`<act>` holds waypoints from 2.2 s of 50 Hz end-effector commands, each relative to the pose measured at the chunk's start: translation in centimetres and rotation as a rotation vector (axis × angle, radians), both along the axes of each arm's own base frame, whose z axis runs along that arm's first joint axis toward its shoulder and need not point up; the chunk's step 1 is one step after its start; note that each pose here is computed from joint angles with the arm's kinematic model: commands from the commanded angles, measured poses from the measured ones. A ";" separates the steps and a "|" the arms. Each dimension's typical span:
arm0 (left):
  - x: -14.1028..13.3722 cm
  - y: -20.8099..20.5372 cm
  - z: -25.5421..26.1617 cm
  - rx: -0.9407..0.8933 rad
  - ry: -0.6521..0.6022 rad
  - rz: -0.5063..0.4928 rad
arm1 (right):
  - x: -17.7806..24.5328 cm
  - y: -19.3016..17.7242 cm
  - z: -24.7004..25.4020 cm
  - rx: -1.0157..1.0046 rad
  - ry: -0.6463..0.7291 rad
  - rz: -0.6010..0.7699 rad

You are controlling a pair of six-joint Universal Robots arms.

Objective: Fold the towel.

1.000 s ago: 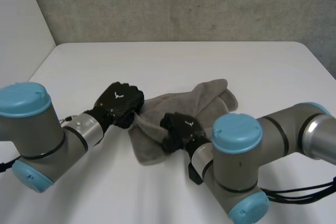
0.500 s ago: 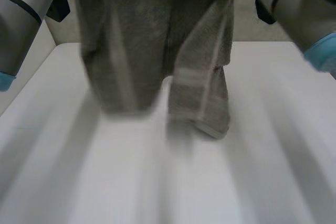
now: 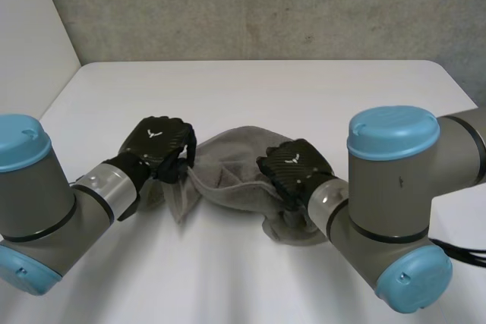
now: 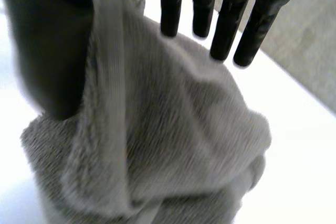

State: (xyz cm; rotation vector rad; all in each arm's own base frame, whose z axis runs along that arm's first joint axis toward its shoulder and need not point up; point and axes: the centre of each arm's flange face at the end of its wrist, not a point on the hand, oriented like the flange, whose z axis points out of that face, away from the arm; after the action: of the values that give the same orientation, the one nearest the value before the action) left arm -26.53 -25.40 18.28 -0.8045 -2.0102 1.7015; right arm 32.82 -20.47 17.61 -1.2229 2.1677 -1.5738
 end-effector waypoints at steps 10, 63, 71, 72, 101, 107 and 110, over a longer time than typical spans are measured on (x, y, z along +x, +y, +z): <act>2.6 -3.1 0.5 -0.038 0.004 0.104 | -5.2 -1.1 0.9 0.118 -0.264 -0.254; 6.2 -6.3 0.3 -0.053 0.002 0.229 | -6.2 -2.4 -3.7 0.294 -0.299 -0.345; 6.2 -6.2 0.0 -0.046 0.000 0.229 | -4.7 -2.4 -4.7 0.293 -0.288 -0.322; 6.2 -6.2 0.0 -0.046 0.000 0.229 | -4.7 -2.4 -4.7 0.293 -0.288 -0.322; 6.1 -6.6 2.8 -0.118 0.025 0.232 | -3.6 -7.2 6.2 0.042 -0.524 -0.259; 5.7 -6.8 8.2 -0.253 0.094 0.226 | -4.6 -9.4 13.8 -0.042 -0.528 -0.172; 5.4 -7.1 10.9 -0.276 0.159 0.219 | -4.5 -9.9 14.7 -0.051 -0.512 -0.158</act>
State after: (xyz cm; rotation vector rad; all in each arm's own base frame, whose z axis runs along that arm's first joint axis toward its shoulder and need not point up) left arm -20.72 -32.28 24.82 -0.5815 -1.9579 2.0633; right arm 28.68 -29.02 28.60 -0.5035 1.9699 -1.7377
